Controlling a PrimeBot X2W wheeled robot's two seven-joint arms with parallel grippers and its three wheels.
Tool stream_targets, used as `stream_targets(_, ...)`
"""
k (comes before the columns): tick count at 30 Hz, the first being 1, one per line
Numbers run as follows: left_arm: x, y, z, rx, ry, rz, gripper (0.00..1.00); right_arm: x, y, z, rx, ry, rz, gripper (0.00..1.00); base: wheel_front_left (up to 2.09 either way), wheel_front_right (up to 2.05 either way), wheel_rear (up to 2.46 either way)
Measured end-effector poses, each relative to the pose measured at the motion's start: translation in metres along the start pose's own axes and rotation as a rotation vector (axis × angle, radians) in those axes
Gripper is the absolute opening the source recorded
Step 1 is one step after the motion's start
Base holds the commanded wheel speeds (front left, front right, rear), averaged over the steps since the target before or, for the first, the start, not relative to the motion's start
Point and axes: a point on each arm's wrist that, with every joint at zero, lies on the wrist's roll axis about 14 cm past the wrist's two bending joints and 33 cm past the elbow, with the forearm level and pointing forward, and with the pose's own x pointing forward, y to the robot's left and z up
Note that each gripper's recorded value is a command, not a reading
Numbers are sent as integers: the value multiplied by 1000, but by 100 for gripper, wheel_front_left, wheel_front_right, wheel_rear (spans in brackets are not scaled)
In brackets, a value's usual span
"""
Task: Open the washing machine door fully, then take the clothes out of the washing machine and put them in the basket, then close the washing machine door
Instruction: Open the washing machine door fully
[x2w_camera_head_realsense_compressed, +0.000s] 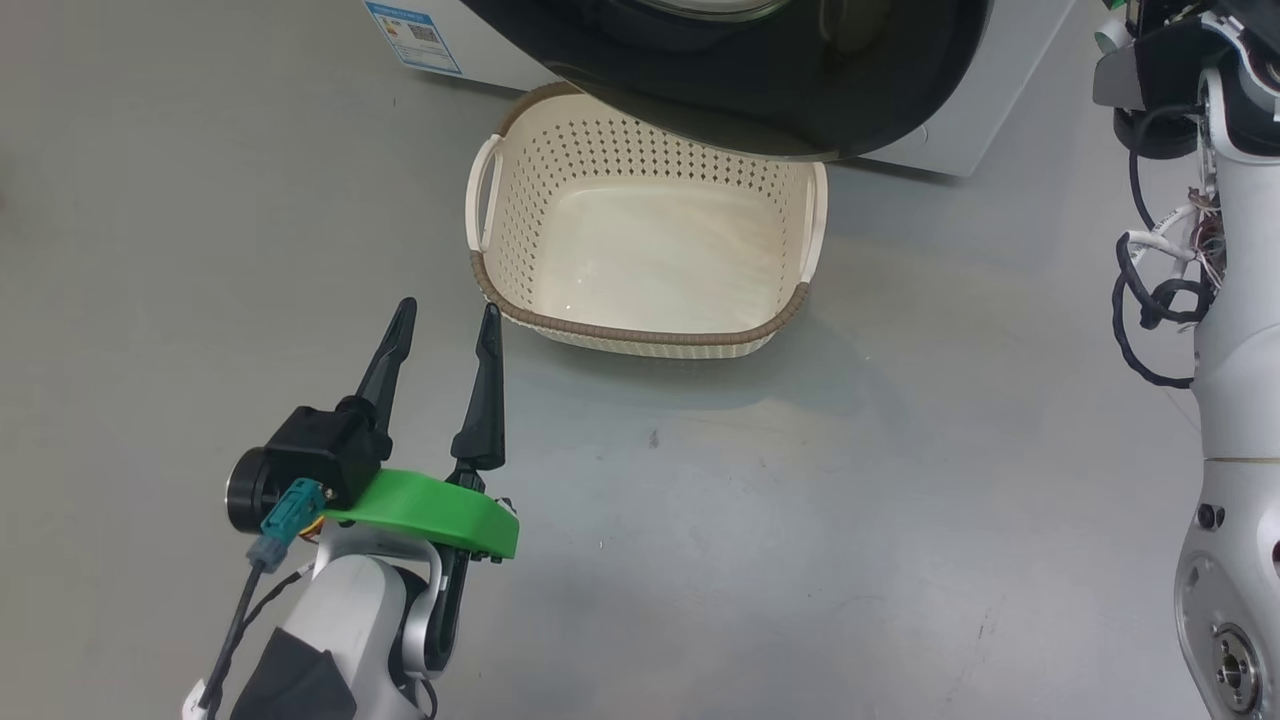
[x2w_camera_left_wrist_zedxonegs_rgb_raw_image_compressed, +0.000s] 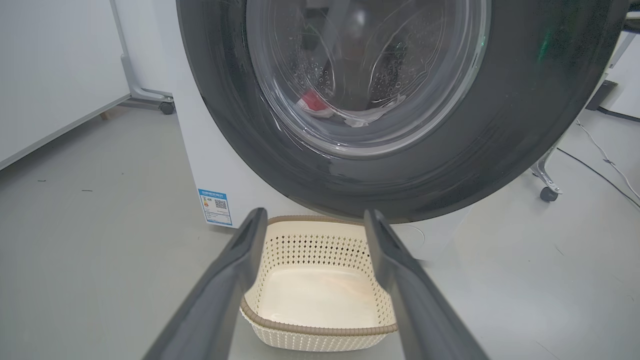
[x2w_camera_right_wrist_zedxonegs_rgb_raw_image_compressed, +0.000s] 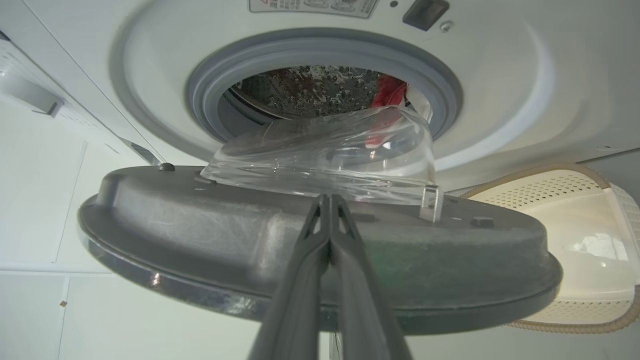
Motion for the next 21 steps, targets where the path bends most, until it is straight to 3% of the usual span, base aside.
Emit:
stream_targets(12, 6, 0, -2, 3, 2, -4, 100, 10, -16, -6, 40, 95, -61, 0, 0, 0, 0)
stream_targets(21, 7, 0, -2, 4, 3, -2, 100, 11, -28, -19, 180, 179, -64, 0, 0, 0, 0)
